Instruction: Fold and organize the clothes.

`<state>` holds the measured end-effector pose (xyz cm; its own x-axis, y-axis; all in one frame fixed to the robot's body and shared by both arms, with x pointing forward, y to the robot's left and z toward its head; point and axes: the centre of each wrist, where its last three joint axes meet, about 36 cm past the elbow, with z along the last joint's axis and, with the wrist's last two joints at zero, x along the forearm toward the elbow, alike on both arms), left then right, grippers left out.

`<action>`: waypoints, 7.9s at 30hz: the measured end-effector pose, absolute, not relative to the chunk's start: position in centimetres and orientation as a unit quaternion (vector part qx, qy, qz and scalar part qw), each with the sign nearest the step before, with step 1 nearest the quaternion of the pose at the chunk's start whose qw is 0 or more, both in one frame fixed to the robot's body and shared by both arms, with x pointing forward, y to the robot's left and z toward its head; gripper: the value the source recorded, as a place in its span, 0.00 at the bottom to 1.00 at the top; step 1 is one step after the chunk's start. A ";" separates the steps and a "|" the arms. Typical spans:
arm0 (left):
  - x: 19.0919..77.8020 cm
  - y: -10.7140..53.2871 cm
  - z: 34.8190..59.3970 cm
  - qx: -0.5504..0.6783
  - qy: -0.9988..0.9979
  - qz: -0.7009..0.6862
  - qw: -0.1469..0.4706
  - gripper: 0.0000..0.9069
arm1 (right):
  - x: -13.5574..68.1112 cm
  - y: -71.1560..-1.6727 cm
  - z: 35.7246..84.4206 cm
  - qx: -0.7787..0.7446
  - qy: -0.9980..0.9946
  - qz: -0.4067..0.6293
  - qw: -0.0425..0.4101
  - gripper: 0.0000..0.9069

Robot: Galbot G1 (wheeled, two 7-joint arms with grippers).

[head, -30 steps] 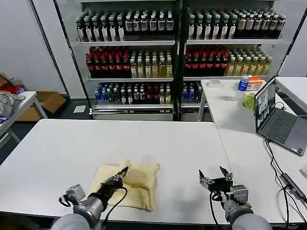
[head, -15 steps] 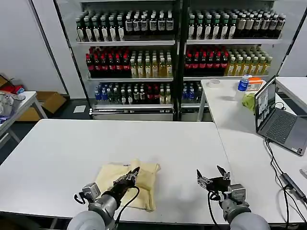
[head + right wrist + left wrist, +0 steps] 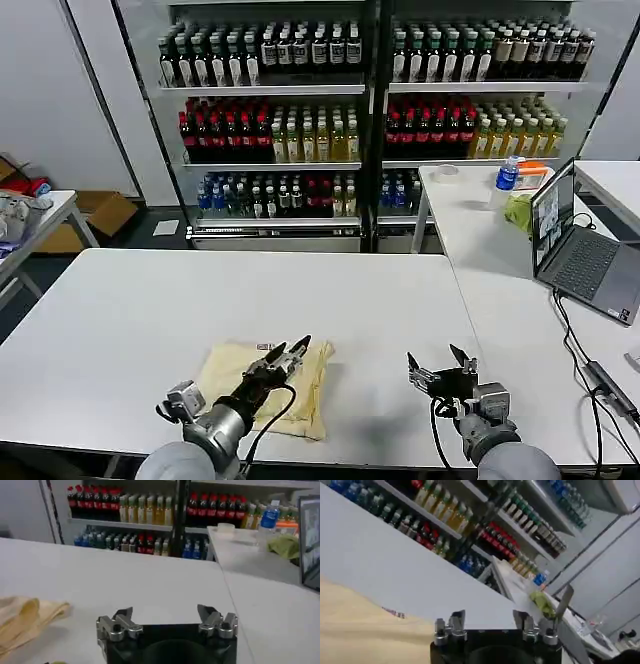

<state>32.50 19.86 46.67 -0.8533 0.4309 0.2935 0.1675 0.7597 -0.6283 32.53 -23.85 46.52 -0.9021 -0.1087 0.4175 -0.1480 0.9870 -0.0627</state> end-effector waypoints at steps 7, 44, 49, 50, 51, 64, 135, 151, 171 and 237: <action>32.2 23.7 45.9 -0.109 -0.930 0.272 0.223 1.00 | 32.7 -23.9 46.4 0.064 -0.974 0.046 0.211 1.00; 33.7 29.9 40.0 -0.012 -0.933 0.236 0.272 1.00 | 31.8 -24.4 46.5 0.045 -0.974 0.045 0.216 1.00; 34.0 29.6 39.8 -0.017 -0.928 0.255 0.270 1.00 | 31.7 -24.5 46.6 0.044 -0.974 0.046 0.216 1.00; 34.0 29.6 39.8 -0.018 -0.927 0.261 0.269 1.00 | 31.6 -24.5 46.6 0.044 -0.974 0.047 0.215 1.00; 34.1 29.5 39.9 -0.020 -0.925 0.267 0.268 1.00 | 31.6 -24.5 46.6 0.044 -0.974 0.047 0.215 1.00; 34.7 29.1 39.5 -0.032 -0.911 0.325 0.251 0.04 | 31.5 -24.5 46.7 0.045 -0.974 0.048 0.215 1.00; 35.0 34.7 46.7 0.038 -0.985 0.015 0.167 0.01 | 30.8 -23.6 47.0 0.037 -0.977 0.028 0.209 1.00; 36.3 22.4 42.7 -0.036 -0.980 0.048 0.192 0.01 | 31.0 -23.3 46.7 0.037 -0.977 0.028 0.210 1.00; 40.7 11.5 41.7 -0.129 -0.960 0.159 0.189 1.00 | 32.3 -23.5 46.3 0.043 -0.977 0.028 0.207 1.00; 33.2 30.8 45.4 0.028 -0.985 0.121 0.119 1.00 | 46.2 -6.0 42.2 0.108 -0.908 -0.267 0.306 0.00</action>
<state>33.23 30.80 45.42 -0.9703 -0.0257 0.2404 -0.0829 0.9694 -0.2310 46.15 -6.03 42.20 -0.7901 -0.3582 0.4975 -0.0321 0.8346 0.5499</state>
